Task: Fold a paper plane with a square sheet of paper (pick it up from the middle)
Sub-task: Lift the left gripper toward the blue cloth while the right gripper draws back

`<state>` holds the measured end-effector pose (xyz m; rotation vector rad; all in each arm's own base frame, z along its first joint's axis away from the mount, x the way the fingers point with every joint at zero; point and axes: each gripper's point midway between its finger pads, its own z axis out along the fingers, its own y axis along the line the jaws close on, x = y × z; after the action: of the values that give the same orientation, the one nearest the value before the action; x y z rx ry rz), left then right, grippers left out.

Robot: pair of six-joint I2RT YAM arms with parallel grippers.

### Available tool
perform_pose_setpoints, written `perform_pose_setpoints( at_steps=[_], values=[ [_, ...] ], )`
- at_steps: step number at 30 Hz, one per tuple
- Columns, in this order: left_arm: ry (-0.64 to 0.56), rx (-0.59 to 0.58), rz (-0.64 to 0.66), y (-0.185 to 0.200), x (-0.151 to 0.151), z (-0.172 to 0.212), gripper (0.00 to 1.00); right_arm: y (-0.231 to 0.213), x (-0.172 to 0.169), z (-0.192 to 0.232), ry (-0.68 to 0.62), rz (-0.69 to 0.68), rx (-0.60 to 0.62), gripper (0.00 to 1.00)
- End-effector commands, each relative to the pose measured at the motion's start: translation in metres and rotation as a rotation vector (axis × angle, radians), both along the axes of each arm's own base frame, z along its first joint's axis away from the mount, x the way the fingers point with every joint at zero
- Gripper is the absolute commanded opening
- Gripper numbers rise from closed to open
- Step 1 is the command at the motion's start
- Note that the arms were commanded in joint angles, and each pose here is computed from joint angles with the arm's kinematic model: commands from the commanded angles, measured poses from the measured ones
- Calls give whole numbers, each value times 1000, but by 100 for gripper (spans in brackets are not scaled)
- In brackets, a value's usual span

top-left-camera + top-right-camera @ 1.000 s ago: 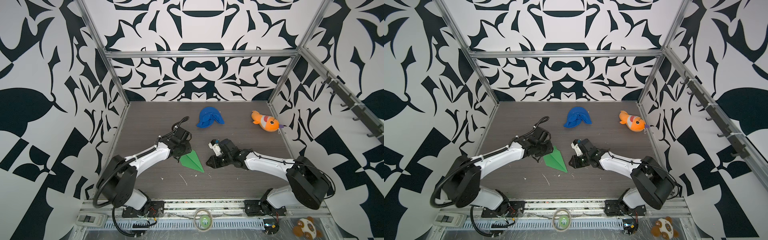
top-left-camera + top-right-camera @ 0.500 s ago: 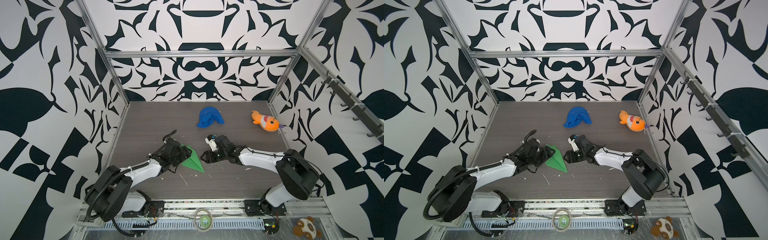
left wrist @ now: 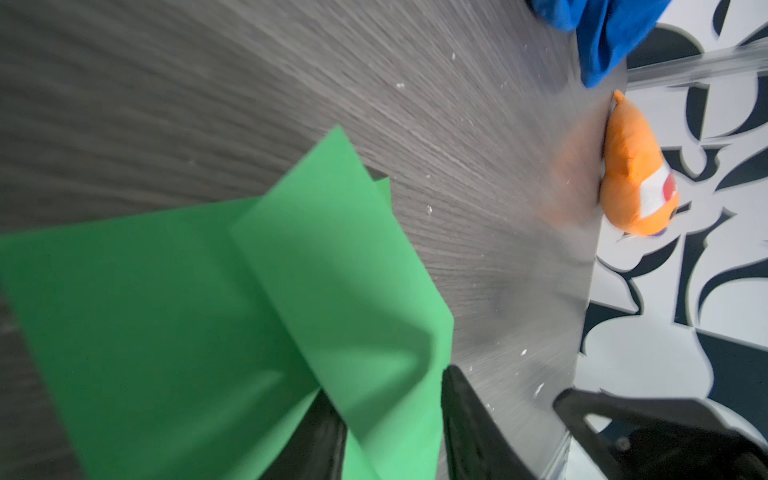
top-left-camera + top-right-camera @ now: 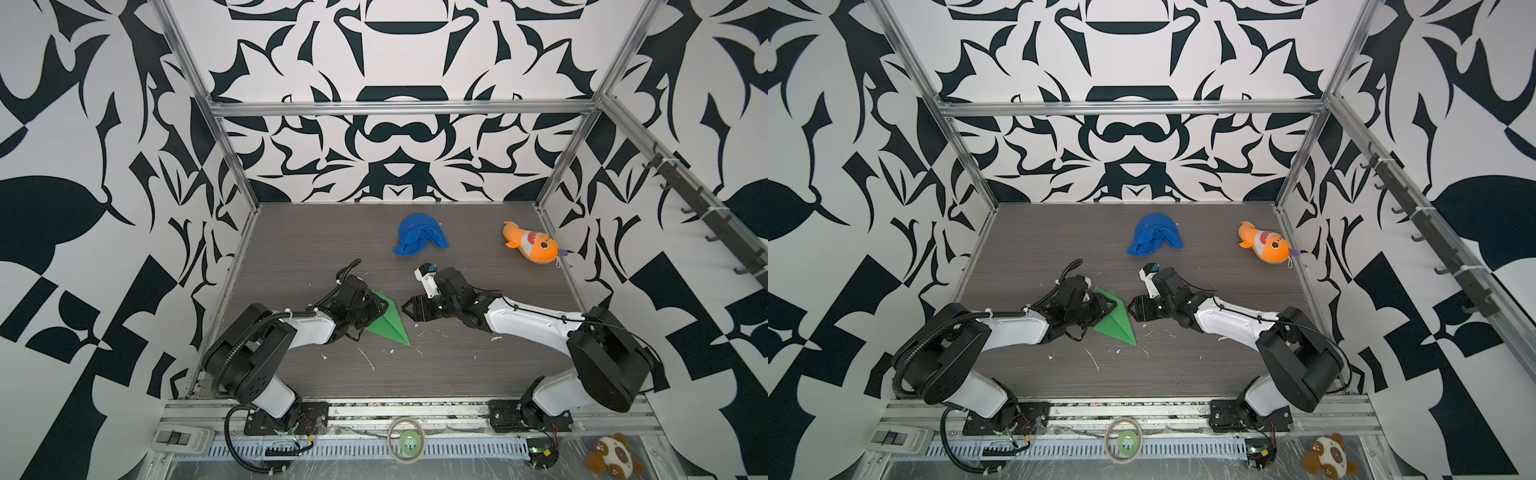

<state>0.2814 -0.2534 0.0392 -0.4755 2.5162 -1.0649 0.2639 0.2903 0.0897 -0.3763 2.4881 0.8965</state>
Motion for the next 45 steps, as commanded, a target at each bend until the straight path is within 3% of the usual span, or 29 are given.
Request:
perform_pose_setpoints(
  at_steps=[1, 6, 11, 22, 28, 38, 45],
  values=[
    [-53, -14, -22, -7, 12, 9, 34, -2, 4, 10, -25, -22, 17, 63],
    [-68, -4, -32, -8, 16, 10, 18, -7, 4, 12, -34, -42, 4, 65],
    [-66, 65, -35, 2, 18, 22, 12, -21, 8, 23, -85, -94, -13, 69],
    [116, 926, -73, 91, 1, 52, 11, -67, 10, 36, -167, -228, -144, 69],
    [134, 1276, -112, 95, 16, 70, 11, -86, 8, 42, -197, -290, -181, 68],
    [149, 1422, -236, 46, 38, 30, 13, -100, 3, 40, -191, -336, -194, 67],
    [164, 1358, -288, 19, 39, 1, 14, -105, 0, 36, -185, -344, -209, 66]
  ],
)
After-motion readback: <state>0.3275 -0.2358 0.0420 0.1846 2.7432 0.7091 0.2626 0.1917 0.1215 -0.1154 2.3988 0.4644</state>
